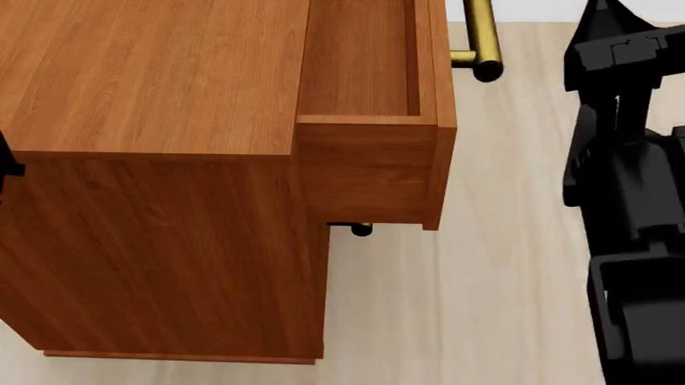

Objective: Close the bottom drawer of the cabinet and open the top drawer.

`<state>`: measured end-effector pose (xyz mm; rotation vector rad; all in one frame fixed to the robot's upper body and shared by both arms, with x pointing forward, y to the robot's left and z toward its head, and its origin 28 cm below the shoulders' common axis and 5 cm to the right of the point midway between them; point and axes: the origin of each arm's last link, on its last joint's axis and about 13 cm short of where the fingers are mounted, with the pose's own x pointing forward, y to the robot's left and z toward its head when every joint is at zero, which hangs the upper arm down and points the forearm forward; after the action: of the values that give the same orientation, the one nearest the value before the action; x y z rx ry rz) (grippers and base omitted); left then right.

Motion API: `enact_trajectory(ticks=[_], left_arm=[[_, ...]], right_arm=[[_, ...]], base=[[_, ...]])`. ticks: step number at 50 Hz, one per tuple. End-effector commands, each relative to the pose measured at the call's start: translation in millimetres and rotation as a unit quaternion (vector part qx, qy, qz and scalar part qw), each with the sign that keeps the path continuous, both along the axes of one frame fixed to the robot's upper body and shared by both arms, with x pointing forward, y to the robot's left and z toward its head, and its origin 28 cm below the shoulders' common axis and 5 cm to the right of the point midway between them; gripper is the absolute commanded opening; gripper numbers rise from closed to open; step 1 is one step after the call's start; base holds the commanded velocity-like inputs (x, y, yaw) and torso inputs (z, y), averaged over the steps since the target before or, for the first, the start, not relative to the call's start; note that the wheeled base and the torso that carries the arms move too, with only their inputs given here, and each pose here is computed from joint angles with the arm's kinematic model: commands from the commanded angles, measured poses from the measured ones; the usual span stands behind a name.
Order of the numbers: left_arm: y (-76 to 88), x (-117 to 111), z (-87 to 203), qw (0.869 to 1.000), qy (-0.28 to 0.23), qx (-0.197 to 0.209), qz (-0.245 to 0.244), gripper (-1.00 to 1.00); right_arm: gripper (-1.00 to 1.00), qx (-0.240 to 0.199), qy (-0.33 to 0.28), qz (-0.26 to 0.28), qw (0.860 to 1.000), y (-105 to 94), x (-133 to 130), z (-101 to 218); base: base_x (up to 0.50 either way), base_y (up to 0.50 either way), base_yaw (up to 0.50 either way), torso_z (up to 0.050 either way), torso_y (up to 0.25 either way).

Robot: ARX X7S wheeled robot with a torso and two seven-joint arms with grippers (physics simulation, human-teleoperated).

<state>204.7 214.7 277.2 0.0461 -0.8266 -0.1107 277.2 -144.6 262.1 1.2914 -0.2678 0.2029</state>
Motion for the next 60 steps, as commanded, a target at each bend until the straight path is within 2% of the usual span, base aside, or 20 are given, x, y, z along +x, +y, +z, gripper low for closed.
enact_trajectory(ticks=[1, 11, 14, 18, 24, 29, 38, 43, 49, 50, 60], left_arm=[[-1.1, -1, 1, 1.0, -0.001, 0.001, -0.002, 1.0], [-1.0, -1, 2, 1.0, -0.002, 0.0, -0.001, 1.0], [-1.2, -1, 2, 1.0, -0.002, 0.0, -0.002, 1.0], [-1.3, -1, 2, 1.0, -0.002, 0.0, -0.002, 1.0], [-1.2, -1, 2, 1.0, -0.002, -0.001, -0.002, 1.0], [-1.5, -1, 2, 1.0, -0.002, -0.002, -0.004, 1.0], [-0.9, -2, 1, 1.0, -0.002, -0.003, -0.005, 1.0], [-0.4, -2, 0, 1.0, -0.002, -0.003, -0.005, 1.0], [-0.7, -1, -1, 1.0, -0.001, -0.004, -0.005, 1.0], [-0.8, -1, -1, 1.0, -0.001, -0.005, -0.006, 1.0], [-0.2, -2, -2, 1.0, -0.001, -0.007, -0.006, 1.0]], right_arm=[[1.0, 0.0, -0.008, -0.016, 1.0, -5.8, -6, 4], [1.0, -0.003, -0.014, -0.02, 1.0, -6.9, -8, 8], [1.0, -0.02, -0.017, -0.017, 1.0, -4.4, -8, 10], [1.0, -0.065, -0.019, -0.02, 0.998, -0.9, -7, 13], [1.0, -0.142, -0.024, -0.041, 0.989, 2.0, -12, 27], [1.0, -0.177, -0.027, -0.052, 0.982, 3.3, -17, 34], [1.0, -0.214, -0.03, -0.064, 0.974, 3.8, -23, 41], [1.0, -0.259, -0.027, -0.073, 0.963, 4.8, -23, 42], [1.0, -0.287, -0.028, -0.06, 0.956, 7.4, -22, 42], [1.0, -0.302, -0.029, -0.062, 0.951, 7.5, -22, 42], [1.0, -0.346, -0.026, -0.062, 0.936, 10.2, -22, 49]], base=[[0.0, 0.0, 0.0, 0.0, 0.0], [0.0, 0.0, 0.0, 0.0, 0.0], [0.0, 0.0, 0.0, 0.0, 0.0], [0.0, 0.0, 0.0, 0.0, 0.0], [0.0, 0.0, 0.0, 0.0, 0.0], [0.0, 0.0, 0.0, 0.0, 0.0], [0.0, 0.0, 0.0, 0.0, 0.0], [0.0, 0.0, 0.0, 0.0, 0.0], [0.0, 0.0, 0.0, 0.0, 0.0], [0.0, 0.0, 0.0, 0.0, 0.0], [0.0, 0.0, 0.0, 0.0, 0.0]])
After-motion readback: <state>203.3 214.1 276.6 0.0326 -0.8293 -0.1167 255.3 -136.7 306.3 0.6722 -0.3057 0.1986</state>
